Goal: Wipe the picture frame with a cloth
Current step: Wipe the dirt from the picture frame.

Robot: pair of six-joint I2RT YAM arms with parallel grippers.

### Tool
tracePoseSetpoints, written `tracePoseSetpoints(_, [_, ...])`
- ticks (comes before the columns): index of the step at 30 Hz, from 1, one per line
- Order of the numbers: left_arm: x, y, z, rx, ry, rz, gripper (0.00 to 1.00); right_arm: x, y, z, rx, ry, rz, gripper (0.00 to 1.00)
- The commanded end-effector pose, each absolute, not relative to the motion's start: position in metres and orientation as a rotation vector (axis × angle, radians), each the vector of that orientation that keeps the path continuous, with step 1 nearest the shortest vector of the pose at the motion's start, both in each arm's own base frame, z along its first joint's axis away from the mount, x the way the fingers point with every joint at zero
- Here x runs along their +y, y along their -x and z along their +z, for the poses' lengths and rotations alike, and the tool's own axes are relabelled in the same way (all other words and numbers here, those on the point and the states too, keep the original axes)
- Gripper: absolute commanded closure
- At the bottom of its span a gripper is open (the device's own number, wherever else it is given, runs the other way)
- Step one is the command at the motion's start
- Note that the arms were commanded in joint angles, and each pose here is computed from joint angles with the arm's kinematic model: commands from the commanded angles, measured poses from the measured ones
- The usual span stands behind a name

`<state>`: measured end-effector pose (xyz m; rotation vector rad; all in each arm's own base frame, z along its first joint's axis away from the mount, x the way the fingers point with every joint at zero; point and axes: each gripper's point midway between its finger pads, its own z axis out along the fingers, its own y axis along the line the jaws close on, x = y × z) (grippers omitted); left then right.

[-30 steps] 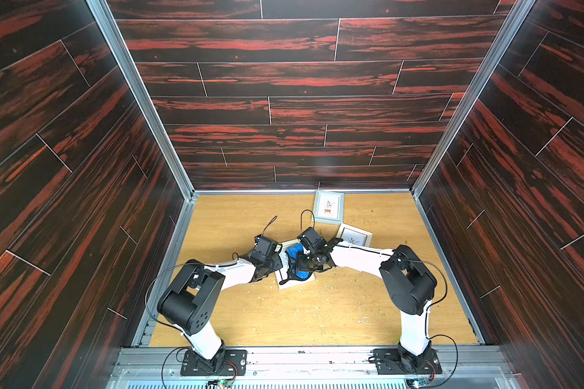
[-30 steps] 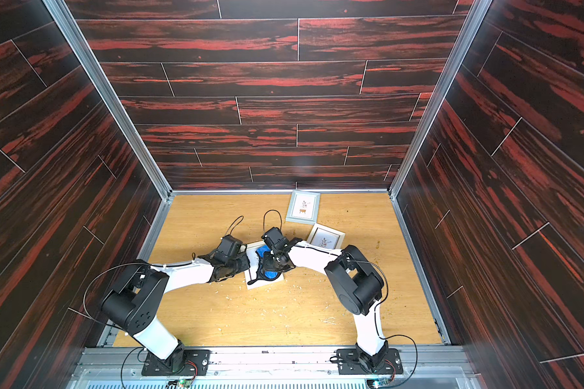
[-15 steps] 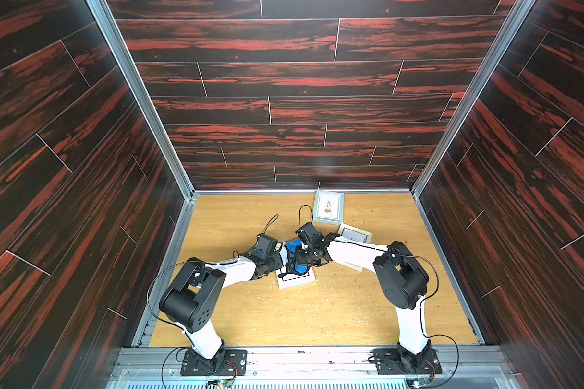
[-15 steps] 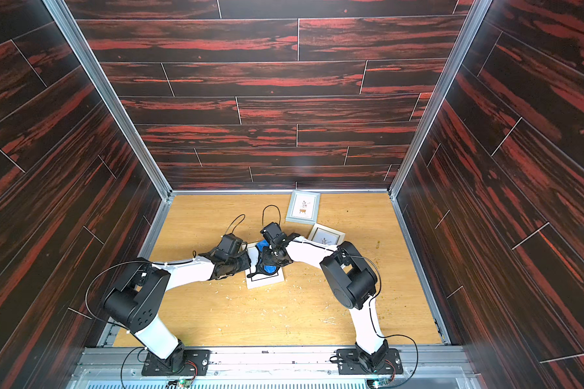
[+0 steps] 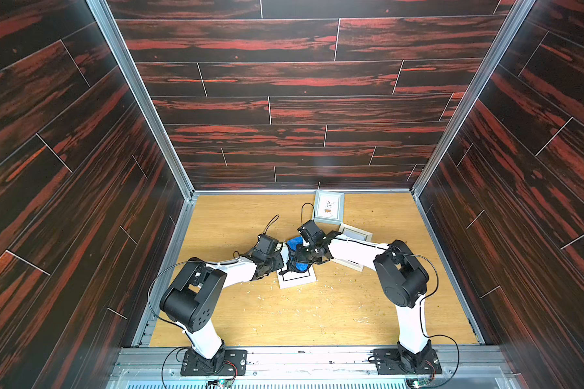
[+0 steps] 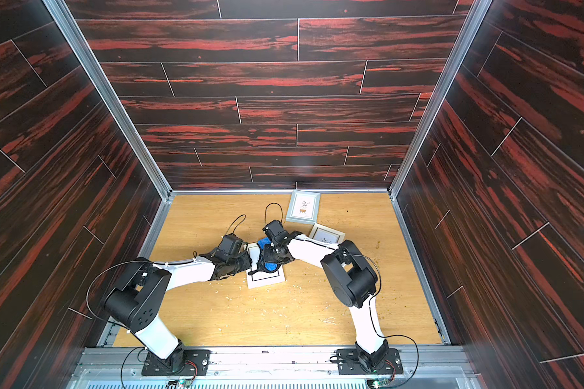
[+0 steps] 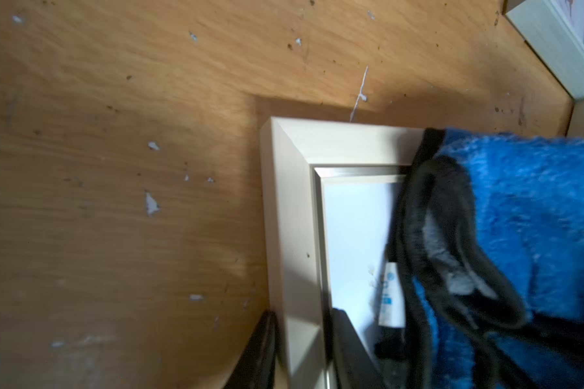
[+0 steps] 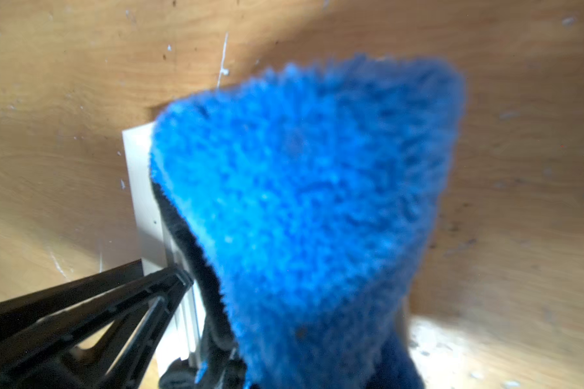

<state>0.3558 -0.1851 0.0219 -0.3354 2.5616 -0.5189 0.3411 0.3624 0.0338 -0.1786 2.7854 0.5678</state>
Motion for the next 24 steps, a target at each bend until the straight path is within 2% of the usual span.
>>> tracePoseSetpoints(1, [-0.171,-0.322,-0.015,2.719,0.356,-0.44,0.73,0.37,-0.319,0.007,2.876,0.248,0.48,1.0])
tracePoseSetpoints(9, [-0.173,-0.322,-0.015,2.721,0.336,-0.449,0.73,0.315,-0.348,0.009,2.85,0.104,0.368,1.0])
tracePoseSetpoints(12, [-0.175,-0.324,-0.013,2.715,0.333,-0.461,0.73,0.342,-0.34,0.015,2.838,0.184,0.473,1.0])
tracePoseSetpoints(17, [-0.175,-0.324,-0.013,2.719,0.333,-0.46,0.73,0.379,-0.333,0.009,2.853,0.273,0.451,1.0])
tracePoseSetpoints(21, [-0.172,-0.32,-0.013,2.722,0.323,-0.446,0.73,0.345,-0.351,0.006,2.85,0.173,0.347,1.0])
tracePoseSetpoints(24, [-0.171,-0.319,-0.014,2.723,0.322,-0.445,0.73,0.32,-0.359,0.009,2.845,0.09,0.395,1.0])
